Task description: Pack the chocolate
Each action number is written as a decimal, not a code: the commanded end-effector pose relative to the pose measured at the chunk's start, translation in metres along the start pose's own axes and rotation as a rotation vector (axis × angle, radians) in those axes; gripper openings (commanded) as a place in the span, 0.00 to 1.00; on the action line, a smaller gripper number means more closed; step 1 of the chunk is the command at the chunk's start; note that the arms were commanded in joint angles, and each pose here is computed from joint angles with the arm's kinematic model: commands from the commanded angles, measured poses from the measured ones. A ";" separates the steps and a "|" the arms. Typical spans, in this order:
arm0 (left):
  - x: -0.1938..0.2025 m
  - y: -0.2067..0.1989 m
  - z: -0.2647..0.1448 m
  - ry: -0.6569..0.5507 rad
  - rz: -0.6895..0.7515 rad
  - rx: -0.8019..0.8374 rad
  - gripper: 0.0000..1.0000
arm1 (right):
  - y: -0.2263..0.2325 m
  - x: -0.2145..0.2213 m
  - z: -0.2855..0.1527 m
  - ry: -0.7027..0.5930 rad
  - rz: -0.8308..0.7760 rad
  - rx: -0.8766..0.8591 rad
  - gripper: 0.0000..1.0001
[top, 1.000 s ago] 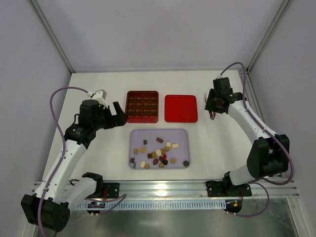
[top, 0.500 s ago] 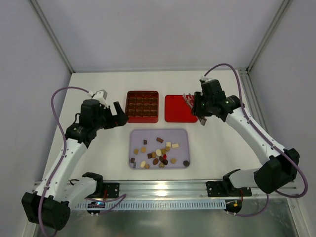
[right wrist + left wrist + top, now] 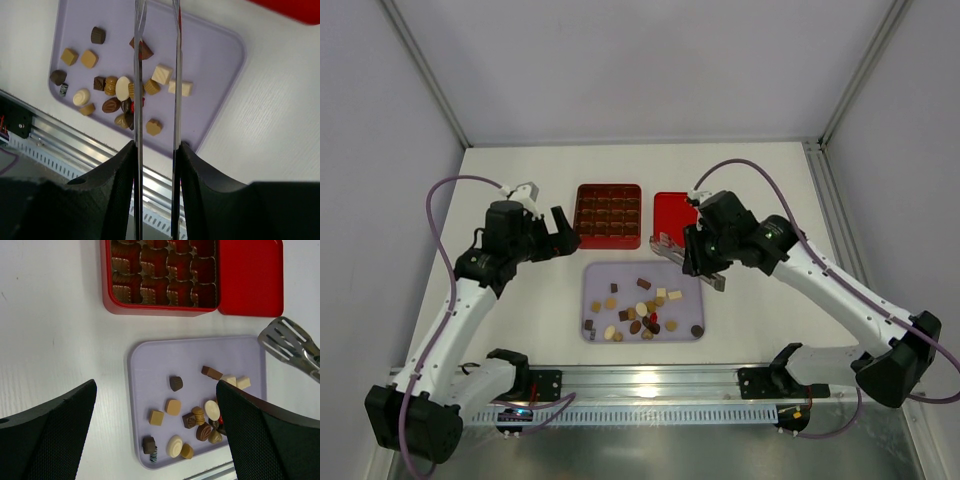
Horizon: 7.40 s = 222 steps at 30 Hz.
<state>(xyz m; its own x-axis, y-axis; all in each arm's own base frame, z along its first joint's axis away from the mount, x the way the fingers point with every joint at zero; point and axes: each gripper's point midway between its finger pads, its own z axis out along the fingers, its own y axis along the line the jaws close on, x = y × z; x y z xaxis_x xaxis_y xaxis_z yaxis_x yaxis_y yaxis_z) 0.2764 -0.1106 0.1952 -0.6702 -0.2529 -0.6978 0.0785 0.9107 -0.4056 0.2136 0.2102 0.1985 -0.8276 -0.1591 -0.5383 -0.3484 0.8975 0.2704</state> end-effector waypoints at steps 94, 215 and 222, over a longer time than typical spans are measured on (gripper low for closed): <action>-0.022 0.006 -0.017 -0.104 0.010 -0.058 1.00 | 0.085 -0.197 0.108 -0.150 -0.225 0.015 0.20; -0.018 0.010 -0.015 -0.089 0.013 -0.074 1.00 | 0.117 0.066 0.072 0.121 -0.131 0.041 0.42; -0.019 0.009 -0.017 -0.096 0.014 -0.070 1.00 | 0.118 0.066 0.078 0.121 -0.130 0.049 0.42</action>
<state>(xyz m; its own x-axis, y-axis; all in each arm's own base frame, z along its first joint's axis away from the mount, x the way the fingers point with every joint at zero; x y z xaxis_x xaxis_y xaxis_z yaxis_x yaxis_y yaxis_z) 0.2742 -0.0939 0.1999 -0.6325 -0.2633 -0.7284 0.0233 0.9335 -0.3577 0.1466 0.3286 0.1300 -0.8281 -0.3557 -0.4332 -0.4539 0.8790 0.1460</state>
